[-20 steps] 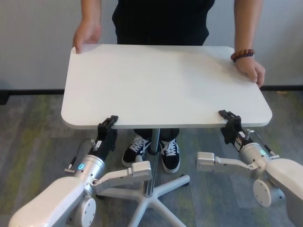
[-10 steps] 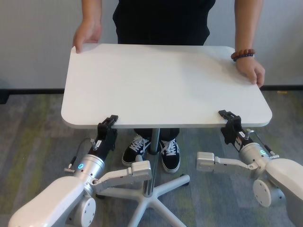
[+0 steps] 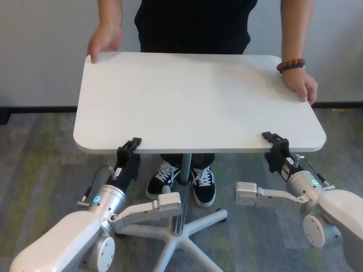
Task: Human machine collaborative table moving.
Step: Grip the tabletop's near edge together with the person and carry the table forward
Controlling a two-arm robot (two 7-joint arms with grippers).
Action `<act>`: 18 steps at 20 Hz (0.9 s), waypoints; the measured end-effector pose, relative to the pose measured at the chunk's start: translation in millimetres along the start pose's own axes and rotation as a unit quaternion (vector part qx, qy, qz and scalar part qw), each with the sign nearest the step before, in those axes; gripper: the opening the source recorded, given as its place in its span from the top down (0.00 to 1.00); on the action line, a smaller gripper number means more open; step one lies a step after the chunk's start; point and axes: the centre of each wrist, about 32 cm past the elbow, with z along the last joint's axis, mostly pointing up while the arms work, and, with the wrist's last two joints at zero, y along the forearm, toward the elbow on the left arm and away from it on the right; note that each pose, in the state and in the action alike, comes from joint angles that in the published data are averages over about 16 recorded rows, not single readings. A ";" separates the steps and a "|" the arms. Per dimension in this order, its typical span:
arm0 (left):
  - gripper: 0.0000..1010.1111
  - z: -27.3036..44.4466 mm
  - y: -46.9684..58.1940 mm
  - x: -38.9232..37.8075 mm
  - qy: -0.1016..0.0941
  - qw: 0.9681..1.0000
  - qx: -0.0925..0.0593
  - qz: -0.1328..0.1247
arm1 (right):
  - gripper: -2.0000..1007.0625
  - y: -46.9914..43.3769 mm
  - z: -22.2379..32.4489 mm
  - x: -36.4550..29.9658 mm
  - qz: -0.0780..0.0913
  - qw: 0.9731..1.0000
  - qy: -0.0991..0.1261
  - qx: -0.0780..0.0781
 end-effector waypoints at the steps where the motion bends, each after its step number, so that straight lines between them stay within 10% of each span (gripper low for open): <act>1: 0.75 0.0 0.0 0.0 0.000 1.000 0.000 0.000 | 0.74 0.0 0.0 0.0 0.000 1.000 0.000 0.000; 18: 0.62 0.1 -1.1 1.5 0.000 1.000 0.000 0.002 | 0.51 -0.9 -0.4 -1.0 0.005 1.000 -0.001 -0.001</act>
